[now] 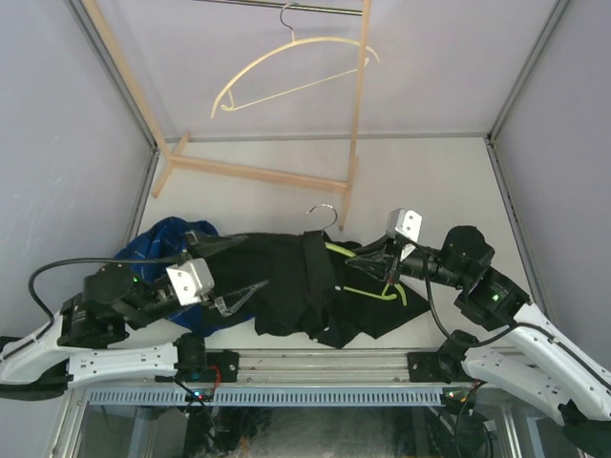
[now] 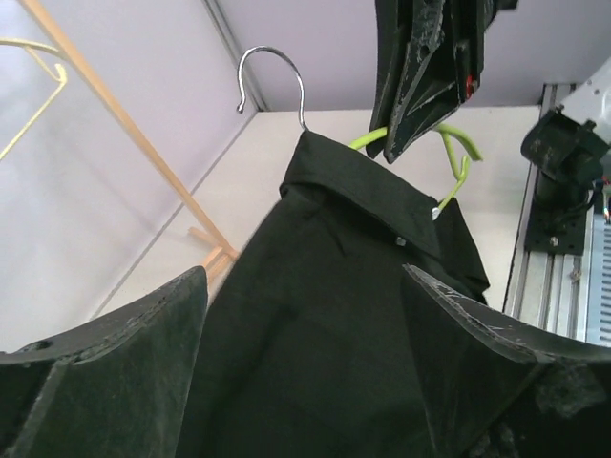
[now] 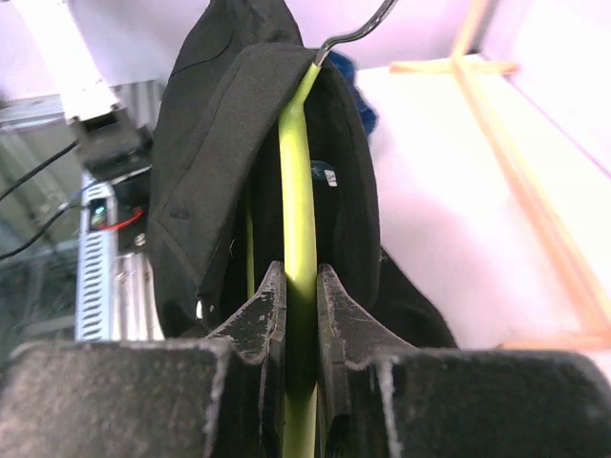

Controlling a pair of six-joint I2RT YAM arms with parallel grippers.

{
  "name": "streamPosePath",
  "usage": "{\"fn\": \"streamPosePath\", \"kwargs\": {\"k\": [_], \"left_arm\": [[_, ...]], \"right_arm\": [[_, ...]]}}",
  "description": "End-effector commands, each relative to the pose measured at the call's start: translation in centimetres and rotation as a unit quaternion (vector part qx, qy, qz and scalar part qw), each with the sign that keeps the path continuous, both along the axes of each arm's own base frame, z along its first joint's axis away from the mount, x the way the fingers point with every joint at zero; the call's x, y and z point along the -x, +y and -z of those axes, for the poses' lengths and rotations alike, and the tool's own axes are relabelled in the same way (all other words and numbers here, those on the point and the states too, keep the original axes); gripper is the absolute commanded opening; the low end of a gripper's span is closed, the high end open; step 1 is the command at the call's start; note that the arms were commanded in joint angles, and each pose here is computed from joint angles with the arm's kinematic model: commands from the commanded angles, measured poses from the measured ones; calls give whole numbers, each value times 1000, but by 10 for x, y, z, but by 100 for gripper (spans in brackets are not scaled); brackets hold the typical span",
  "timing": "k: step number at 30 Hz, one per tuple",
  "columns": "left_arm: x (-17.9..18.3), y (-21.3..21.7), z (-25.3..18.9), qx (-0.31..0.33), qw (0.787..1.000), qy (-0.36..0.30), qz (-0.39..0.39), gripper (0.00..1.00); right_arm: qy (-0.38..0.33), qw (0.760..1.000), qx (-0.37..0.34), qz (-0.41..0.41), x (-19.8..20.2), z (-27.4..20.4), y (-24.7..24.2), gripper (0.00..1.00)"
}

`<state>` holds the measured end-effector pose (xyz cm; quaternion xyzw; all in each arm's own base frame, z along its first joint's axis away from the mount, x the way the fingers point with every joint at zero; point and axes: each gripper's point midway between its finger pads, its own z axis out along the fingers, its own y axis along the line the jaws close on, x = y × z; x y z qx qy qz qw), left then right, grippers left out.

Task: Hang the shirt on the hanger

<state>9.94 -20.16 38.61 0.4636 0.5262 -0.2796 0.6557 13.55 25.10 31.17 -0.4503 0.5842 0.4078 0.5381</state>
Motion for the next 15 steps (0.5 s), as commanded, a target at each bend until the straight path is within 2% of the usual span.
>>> {"fn": "streamPosePath", "kwargs": {"k": [1,3,6,11,15], "left_arm": [[-6,18,-42,87,995,40,-40,82],[-13,16,-47,120,988,70,-63,78],[-22,-3,-45,169,974,129,-82,83],[-32,-36,-40,226,952,186,-92,89],[-46,-45,-36,251,939,199,-127,89]], "right_arm": [[-81,986,-79,120,-39,-51,-15,0],[-78,979,-92,165,-52,-54,-22,0],[-71,968,-109,213,-67,-58,-28,0],[-78,963,-124,225,-67,-65,-20,0],[-92,960,-122,233,-62,-67,-15,0]]}}
